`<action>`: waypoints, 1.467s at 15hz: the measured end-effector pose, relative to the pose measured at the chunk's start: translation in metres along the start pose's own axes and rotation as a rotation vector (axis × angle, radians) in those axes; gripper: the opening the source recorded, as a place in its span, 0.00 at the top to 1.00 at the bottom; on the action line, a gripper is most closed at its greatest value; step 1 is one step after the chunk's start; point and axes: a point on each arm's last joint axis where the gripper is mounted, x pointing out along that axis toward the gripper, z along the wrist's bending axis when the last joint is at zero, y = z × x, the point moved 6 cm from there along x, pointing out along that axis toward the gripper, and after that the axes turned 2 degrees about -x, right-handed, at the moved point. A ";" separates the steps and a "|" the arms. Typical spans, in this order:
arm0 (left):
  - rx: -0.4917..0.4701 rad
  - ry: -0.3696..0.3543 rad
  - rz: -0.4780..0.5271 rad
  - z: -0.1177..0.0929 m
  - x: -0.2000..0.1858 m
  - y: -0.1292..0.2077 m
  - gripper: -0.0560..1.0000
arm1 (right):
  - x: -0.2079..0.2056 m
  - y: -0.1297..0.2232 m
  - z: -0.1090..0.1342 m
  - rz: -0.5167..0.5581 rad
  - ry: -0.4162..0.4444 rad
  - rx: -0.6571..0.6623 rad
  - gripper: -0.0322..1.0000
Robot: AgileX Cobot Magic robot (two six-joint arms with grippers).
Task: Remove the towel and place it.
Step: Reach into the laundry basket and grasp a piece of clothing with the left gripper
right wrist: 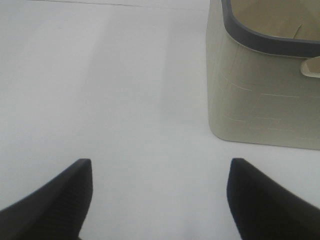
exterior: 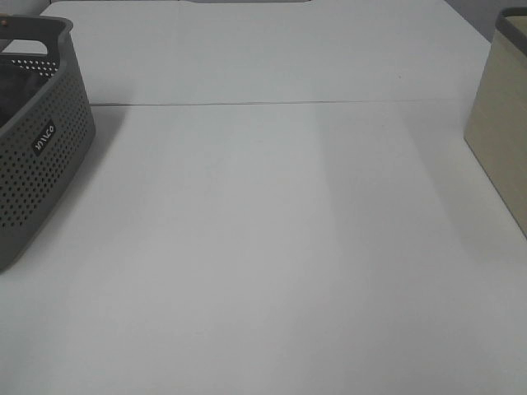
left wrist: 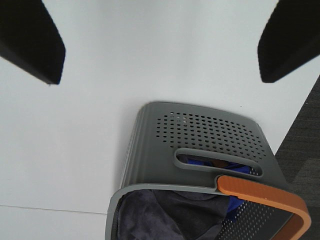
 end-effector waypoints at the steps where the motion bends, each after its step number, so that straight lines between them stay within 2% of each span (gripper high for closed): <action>1: 0.000 0.000 0.000 0.000 0.000 0.000 0.01 | 0.000 0.000 0.000 0.000 0.000 0.000 0.26; 22: 0.000 0.000 0.000 0.000 0.000 0.000 0.01 | 0.000 0.000 0.000 0.000 0.000 0.000 0.26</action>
